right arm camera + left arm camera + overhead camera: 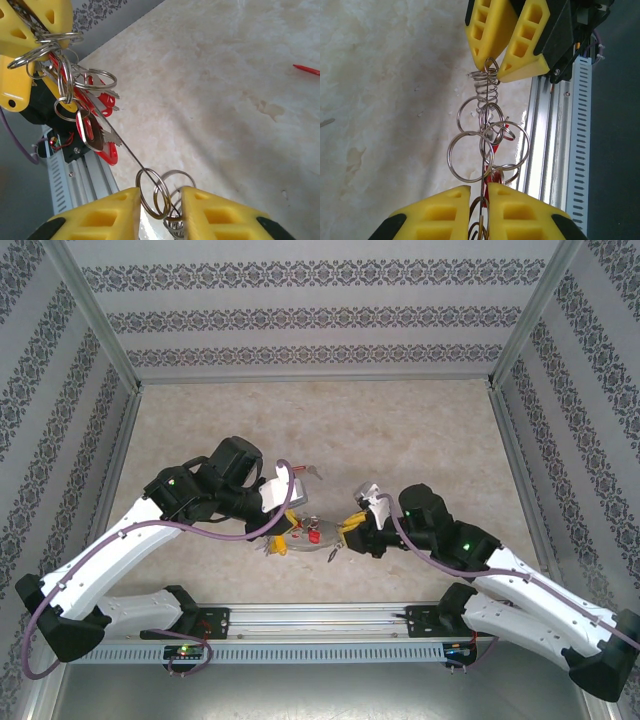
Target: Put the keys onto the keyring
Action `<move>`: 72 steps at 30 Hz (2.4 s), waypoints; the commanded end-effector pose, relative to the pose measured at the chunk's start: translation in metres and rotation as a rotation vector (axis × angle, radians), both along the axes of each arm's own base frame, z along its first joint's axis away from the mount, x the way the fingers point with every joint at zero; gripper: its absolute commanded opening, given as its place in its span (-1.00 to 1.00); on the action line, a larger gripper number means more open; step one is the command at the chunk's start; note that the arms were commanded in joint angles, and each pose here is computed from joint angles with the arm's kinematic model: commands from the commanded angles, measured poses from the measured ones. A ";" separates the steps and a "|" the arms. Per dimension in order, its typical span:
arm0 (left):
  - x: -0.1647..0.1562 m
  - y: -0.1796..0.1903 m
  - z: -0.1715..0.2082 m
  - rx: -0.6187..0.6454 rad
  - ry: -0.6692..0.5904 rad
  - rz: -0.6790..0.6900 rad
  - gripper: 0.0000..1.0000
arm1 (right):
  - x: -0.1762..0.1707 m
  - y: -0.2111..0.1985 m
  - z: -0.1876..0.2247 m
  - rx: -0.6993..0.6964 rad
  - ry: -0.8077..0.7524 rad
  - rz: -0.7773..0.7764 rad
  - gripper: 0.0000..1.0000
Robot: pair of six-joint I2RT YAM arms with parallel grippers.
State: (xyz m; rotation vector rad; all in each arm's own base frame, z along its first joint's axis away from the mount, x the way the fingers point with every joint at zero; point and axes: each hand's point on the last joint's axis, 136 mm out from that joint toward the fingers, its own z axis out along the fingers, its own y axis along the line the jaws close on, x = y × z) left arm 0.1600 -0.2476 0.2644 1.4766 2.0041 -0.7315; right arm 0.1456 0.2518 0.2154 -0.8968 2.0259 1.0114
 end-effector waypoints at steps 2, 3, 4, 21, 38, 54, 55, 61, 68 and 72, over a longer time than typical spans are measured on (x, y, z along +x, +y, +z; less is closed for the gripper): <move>0.005 0.000 0.017 -0.064 -0.050 0.016 -1.00 | 0.000 0.003 0.017 0.026 -0.032 0.028 -0.60; 0.005 -0.001 0.016 -0.063 -0.049 0.015 -1.00 | 0.000 0.003 0.017 0.027 -0.035 0.029 -0.67; 0.005 0.000 0.017 -0.064 -0.050 0.016 -1.00 | 0.000 0.003 0.018 0.028 -0.038 0.030 -0.74; 0.007 0.001 0.015 -0.058 -0.049 0.026 -1.00 | -0.010 0.006 0.033 0.092 -0.091 0.093 -0.90; 0.006 0.001 0.016 -0.060 -0.049 0.025 -1.00 | -0.010 0.018 0.030 0.087 -0.061 0.138 -0.53; 0.008 0.001 0.016 -0.059 -0.047 0.033 -1.00 | -0.013 0.021 0.015 0.047 -0.024 0.156 -0.48; 0.009 0.001 0.016 -0.060 -0.048 0.035 -1.00 | -0.012 0.021 0.013 0.041 -0.019 0.156 -0.49; 0.009 0.002 0.015 -0.058 -0.050 0.037 -1.00 | -0.010 0.022 0.007 0.018 -0.012 0.149 -0.69; 0.011 0.003 0.014 -0.049 -0.053 0.047 -1.00 | -0.008 0.021 0.010 0.022 -0.031 0.143 -0.98; 0.012 0.004 0.011 -0.039 -0.055 0.052 -1.00 | -0.010 0.021 0.022 0.048 -0.058 0.149 -1.00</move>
